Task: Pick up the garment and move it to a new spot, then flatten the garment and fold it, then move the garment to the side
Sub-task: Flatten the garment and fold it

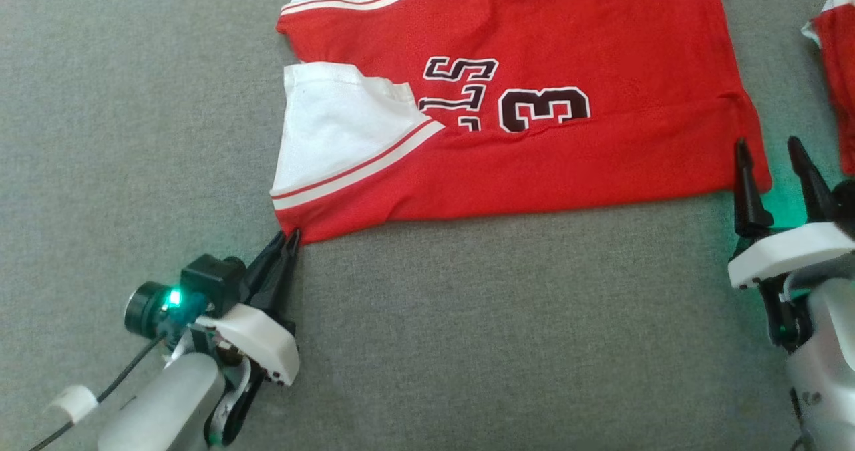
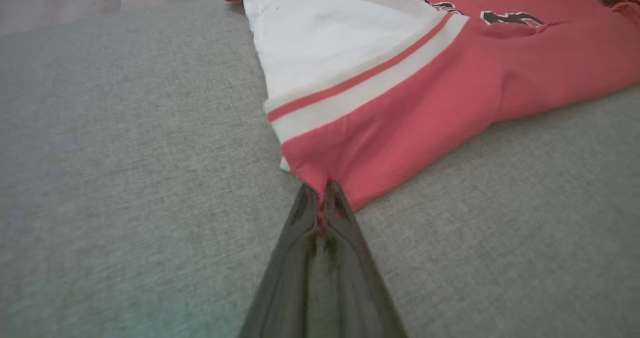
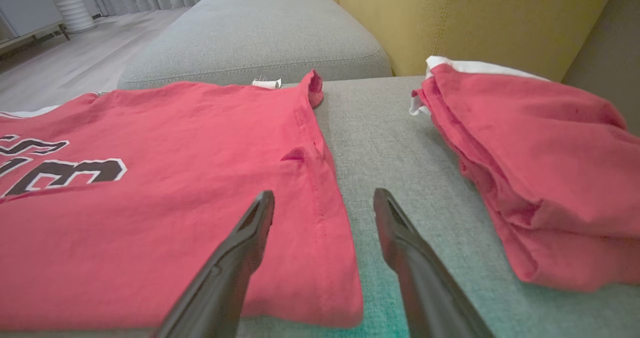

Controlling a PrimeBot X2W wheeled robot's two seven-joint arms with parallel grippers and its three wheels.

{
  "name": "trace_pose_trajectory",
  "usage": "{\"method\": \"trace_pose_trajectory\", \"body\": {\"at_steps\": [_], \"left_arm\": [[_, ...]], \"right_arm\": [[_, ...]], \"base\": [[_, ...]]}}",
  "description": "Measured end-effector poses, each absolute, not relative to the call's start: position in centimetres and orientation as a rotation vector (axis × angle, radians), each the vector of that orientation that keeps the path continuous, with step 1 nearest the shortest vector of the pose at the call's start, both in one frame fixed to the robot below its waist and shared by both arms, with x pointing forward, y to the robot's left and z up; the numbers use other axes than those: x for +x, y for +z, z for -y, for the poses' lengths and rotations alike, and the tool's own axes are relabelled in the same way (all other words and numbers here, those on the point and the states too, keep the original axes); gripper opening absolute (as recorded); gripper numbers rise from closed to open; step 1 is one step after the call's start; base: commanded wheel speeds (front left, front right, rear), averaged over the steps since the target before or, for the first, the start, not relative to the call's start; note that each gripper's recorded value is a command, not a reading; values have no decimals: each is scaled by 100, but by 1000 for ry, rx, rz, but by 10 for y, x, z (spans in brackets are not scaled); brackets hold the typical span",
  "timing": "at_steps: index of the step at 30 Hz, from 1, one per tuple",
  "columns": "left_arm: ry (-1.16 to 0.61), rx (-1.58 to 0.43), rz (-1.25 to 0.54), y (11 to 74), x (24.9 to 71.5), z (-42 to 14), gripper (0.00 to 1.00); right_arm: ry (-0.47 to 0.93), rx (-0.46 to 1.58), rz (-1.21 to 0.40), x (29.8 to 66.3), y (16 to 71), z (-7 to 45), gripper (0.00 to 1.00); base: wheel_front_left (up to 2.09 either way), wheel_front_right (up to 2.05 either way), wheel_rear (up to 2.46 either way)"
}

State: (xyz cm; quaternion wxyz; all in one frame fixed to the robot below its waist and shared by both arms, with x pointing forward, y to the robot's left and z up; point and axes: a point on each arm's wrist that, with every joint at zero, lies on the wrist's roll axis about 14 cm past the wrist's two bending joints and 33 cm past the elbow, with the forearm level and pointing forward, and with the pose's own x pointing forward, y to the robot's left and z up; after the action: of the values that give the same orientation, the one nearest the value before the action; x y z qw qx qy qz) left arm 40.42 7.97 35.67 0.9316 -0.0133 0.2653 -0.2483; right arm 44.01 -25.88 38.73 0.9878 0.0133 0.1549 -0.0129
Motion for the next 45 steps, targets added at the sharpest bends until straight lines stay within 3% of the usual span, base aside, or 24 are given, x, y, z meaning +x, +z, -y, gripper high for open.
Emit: {"method": "trace_pose_trajectory", "body": {"at_steps": [11, 12, 13, 14, 28, 43, 44, 45], "left_arm": [[-533, -25, -517, 370, 402, -82, 0], [-532, -23, -509, 373, 402, -83, 0], [-532, -23, -500, 376, 403, -83, 0], [-533, -20, -494, 379, 403, -84, 0], [-520, -18, -545, 403, 360, -92, 0], [-505, -104, -668, 398, 284, -82, 0], [-507, -103, -672, 397, 282, -82, 0], [-511, -100, -672, 395, 282, -81, 0]], "right_arm": [[-49, 55, -408, 427, 362, 261, 100], [-51, 61, -429, 425, 358, 261, 83], [-50, 66, -449, 423, 355, 260, 32], [-49, 73, -458, 423, 354, 258, 0], [-8, 46, -461, 414, 373, 265, 0], [-9, 58, -567, 341, 362, 283, 0], [-13, 60, -573, 337, 361, 284, 18], [-15, 61, -575, 335, 362, 284, 85]], "base": [[0, 0, 0], [0, 0, 0], [0, 0, 0], [0, 0, 0], [0, 0, 0], [0, 0, 0], [0, 0, 0], [0, 0, 0]]}}
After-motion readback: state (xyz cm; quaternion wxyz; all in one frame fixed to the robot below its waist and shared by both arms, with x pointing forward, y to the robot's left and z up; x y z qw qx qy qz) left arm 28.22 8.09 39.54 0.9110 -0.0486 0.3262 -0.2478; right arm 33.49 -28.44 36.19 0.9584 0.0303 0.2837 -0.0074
